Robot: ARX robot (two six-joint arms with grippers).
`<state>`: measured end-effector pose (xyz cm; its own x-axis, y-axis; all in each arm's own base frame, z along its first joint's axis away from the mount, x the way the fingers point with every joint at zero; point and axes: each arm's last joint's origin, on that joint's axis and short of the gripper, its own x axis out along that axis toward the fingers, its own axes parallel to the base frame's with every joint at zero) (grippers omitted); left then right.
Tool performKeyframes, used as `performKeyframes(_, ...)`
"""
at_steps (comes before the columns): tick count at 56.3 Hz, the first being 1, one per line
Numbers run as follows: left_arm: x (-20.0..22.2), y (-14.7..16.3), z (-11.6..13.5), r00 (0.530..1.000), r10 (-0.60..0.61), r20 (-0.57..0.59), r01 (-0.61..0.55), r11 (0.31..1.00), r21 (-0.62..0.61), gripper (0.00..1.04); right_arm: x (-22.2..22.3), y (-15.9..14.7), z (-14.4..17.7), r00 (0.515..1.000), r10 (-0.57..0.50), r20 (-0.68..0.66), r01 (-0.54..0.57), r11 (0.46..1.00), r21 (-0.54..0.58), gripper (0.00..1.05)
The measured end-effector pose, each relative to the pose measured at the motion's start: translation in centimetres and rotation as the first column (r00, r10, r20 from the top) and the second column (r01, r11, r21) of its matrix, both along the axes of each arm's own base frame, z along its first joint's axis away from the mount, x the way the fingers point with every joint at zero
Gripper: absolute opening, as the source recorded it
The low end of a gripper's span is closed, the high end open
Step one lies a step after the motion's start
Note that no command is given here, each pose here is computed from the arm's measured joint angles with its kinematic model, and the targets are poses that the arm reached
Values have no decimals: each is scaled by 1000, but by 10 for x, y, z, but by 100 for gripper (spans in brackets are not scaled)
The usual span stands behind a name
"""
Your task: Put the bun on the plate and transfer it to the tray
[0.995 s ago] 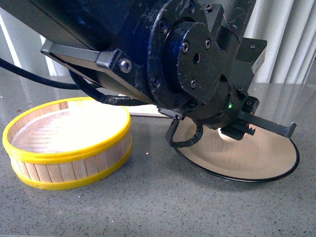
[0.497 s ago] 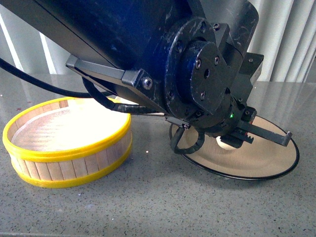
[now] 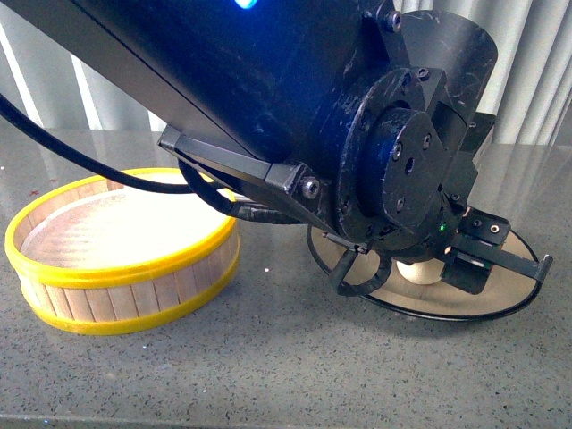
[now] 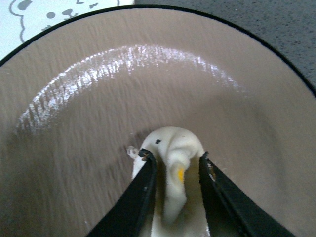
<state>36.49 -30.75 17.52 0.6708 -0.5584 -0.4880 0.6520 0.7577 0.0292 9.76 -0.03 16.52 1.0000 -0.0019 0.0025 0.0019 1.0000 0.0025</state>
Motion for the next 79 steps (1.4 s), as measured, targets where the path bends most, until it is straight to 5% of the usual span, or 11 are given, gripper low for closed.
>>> performKeyframes(20, 4, 6, 20, 998, 55, 14, -54, 995, -81, 100, 0, 0, 0, 1000, 0, 0, 0, 1000, 0, 96)
performKeyframes(44, 10, 26, 49, 988, 147, 45, -141, 982, -124, 98, 0, 0, 0, 1000, 0, 0, 0, 1000, 0, 96)
performKeyframes(46, 9, 26, 49, 977, 193, 88, -182, 976, -118, 96, 0, 0, 0, 1000, 0, 0, 0, 1000, 0, 96)
performKeyframes(51, 0, 45, 45, 841, 465, 276, -415, 883, -221, 82, 0, 0, 0, 1000, 1, 0, -1, 1000, 0, 96)
performKeyframes(54, -16, 73, 41, 748, 579, 324, -501, 813, -296, 71, 0, 0, 0, 1000, -1, 0, 1, 1000, 0, 96)
performKeyframes(57, -30, 102, 41, 704, 622, 342, -523, 780, -344, 62, 0, 0, 0, 1000, -2, 0, 2, 1000, 0, 96)
performKeyframes(68, -78, 188, 33, 647, 673, 357, -562, 738, -373, 30, 0, 0, 0, 1000, 2, 0, -2, 1000, 0, 96)
performKeyframes(76, -112, 219, 13, 688, 641, 341, -551, 767, -329, 5, 0, 0, 0, 1000, -1, 0, 1, 1000, 0, 96)
performKeyframes(79, -121, 228, 10, 693, 635, 342, -545, 772, -328, 4, 0, 0, 0, 1000, -1, 0, 1, 1000, 0, 96)
